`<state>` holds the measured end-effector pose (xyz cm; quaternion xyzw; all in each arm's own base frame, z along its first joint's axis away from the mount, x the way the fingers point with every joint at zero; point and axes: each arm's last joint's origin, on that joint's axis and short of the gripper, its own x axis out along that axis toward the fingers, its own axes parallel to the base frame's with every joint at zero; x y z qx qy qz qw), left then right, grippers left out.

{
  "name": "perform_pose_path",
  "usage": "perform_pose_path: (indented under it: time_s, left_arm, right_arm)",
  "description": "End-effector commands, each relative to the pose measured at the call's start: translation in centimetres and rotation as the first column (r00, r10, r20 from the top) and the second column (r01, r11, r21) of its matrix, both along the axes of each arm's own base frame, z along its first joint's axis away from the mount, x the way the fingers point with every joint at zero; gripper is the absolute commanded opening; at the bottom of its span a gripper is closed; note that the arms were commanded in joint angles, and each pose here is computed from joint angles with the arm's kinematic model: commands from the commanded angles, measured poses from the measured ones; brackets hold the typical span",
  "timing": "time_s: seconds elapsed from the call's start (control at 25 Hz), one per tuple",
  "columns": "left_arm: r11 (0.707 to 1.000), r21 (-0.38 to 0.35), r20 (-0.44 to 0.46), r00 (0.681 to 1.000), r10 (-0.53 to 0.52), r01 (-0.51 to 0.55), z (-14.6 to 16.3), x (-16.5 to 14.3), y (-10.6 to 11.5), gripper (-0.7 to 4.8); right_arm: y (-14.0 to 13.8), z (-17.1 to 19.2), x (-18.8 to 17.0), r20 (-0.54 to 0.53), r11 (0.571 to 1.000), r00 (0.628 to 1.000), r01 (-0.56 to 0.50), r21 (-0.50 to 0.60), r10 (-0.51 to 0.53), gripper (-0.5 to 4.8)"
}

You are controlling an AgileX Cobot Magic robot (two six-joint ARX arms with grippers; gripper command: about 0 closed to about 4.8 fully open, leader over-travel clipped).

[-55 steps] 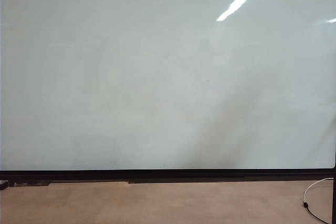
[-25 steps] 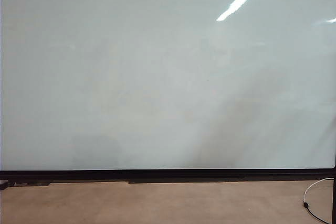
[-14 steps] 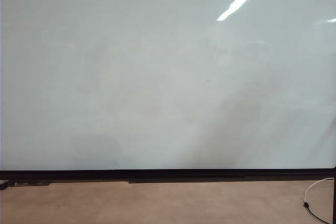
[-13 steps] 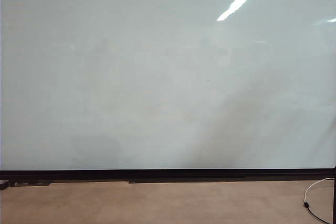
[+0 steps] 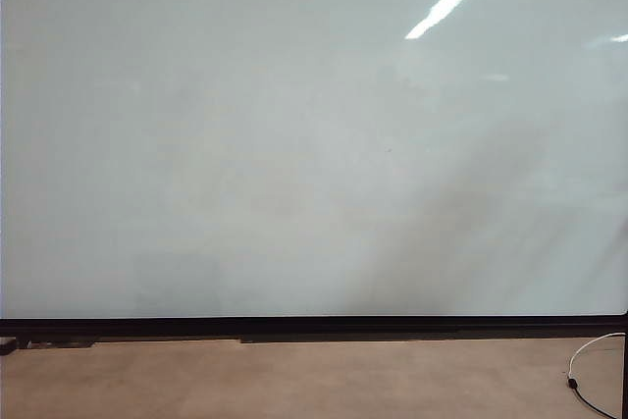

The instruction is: Pick up the pen on the shelf to the right of the whiteboard and draw a check mark.

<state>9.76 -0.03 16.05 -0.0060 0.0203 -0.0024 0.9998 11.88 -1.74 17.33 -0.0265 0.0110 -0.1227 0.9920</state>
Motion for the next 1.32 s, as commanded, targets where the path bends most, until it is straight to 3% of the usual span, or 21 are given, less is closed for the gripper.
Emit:
perform_pose_path:
  time_s: [0.04, 0.92, 1.08, 1.32]
  left_arm:
    - [1.000, 0.004, 0.015, 1.000, 0.000, 0.000, 0.2, 0.0, 0.0, -0.04]
    - [1.000, 0.004, 0.016, 1.000, -0.001, 0.000, 0.2, 0.0, 0.0, -0.04]
    - [1.000, 0.004, 0.015, 1.000, -0.001, 0.000, 0.2, 0.0, 0.0, -0.04]
    - [1.000, 0.004, 0.016, 1.000, -0.001, 0.000, 0.2, 0.0, 0.0, -0.04]
  right_arm:
    - [-0.2, 1.0, 0.5, 0.093, 0.999, 0.995, -0.023, -0.022, 0.025, 3.29]
    - [-4.2, -0.1, 3.3, 0.131, 0.997, 0.991, -0.021, -0.077, 0.031, 3.42]
    - [-5.2, -0.9, 4.1, 0.178, 0.997, 0.982, -0.054, -0.059, 0.063, 3.42]
    - [-6.0, -1.7, 5.4, 0.131, 0.993, 0.984, -0.115, -0.031, 0.118, 3.44]
